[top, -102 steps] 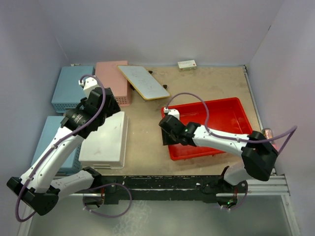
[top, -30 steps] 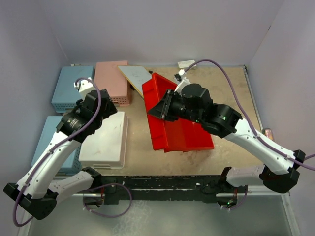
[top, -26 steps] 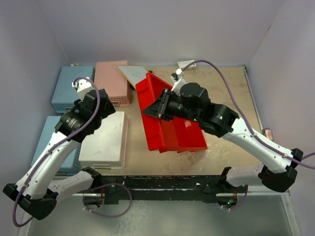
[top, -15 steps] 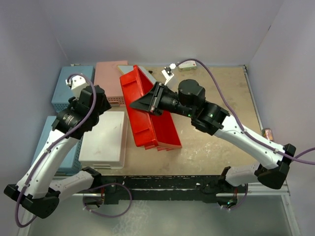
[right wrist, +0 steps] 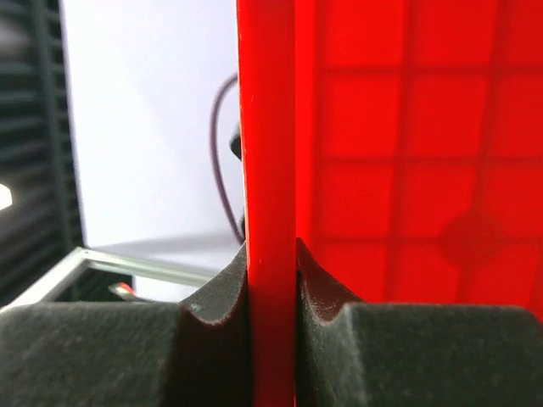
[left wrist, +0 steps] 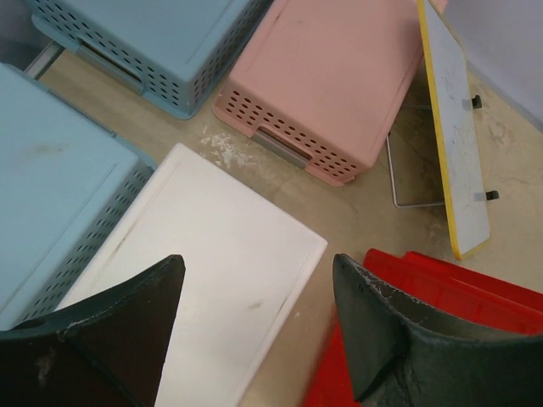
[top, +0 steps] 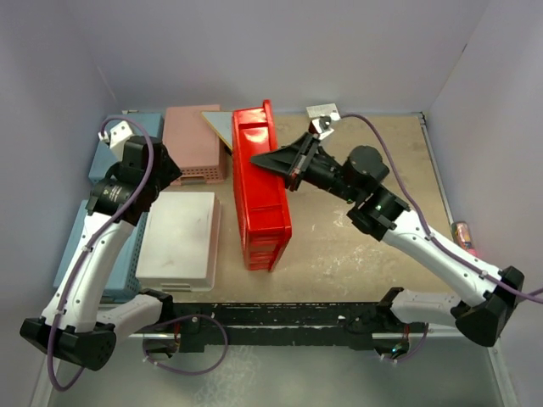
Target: Turn the large container upside down
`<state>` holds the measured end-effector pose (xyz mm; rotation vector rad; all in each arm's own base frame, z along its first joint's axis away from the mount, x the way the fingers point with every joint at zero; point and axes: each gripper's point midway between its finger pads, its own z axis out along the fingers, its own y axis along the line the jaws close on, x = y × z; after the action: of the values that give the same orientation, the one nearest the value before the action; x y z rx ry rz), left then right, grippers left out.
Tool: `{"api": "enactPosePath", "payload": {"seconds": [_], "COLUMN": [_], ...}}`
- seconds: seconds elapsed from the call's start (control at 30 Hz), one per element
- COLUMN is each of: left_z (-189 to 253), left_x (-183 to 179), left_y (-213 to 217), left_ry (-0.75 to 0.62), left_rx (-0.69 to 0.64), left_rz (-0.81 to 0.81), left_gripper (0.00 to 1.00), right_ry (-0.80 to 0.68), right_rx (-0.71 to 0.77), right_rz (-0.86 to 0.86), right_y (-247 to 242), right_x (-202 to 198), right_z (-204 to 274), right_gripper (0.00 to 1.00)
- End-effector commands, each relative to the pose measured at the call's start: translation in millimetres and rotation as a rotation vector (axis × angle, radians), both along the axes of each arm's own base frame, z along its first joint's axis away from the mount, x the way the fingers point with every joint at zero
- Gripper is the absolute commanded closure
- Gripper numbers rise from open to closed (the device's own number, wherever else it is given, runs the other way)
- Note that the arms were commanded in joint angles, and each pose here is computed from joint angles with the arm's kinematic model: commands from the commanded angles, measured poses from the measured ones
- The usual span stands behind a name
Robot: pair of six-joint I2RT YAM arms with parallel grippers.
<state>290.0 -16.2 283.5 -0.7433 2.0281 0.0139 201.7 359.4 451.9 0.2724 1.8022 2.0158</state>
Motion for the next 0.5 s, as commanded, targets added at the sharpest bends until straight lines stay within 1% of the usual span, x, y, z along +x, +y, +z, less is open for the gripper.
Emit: {"api": "enactPosePath", "payload": {"seconds": [0.0,0.13,0.2,0.27,0.33,0.47], "left_z": [28,26,24,22,21,21], "left_x": [13,18,19,20,20,21], "left_y": [-5,-10,-12,-13,-13,-14], "left_ry": [-0.096,-0.095,-0.092,-0.088,-0.086,-0.086], "left_rx": [-0.033,-0.043,-0.048,-0.051,-0.047,-0.042], "left_rz": [-0.02,-0.034,-0.041,-0.047,-0.048,-0.058], "left_gripper": [0.32,0.32,0.32,0.32,0.32,0.32], "right_ry": [0.102,0.174,0.217,0.27,0.312,0.41], "right_rx": [0.227,0.25,0.238,0.198,0.188,0.151], "right_rz": [0.06,0.061,0.056,0.056,0.035,-0.04], "right_y": [-32,-46,-50,-53,-63,-95], "right_x": [-8,-2,0,2,6,12], "right_z": [31,25,15,-4,-22,-79], "right_gripper": [1.0,1.0,1.0,1.0,1.0,1.0]}}
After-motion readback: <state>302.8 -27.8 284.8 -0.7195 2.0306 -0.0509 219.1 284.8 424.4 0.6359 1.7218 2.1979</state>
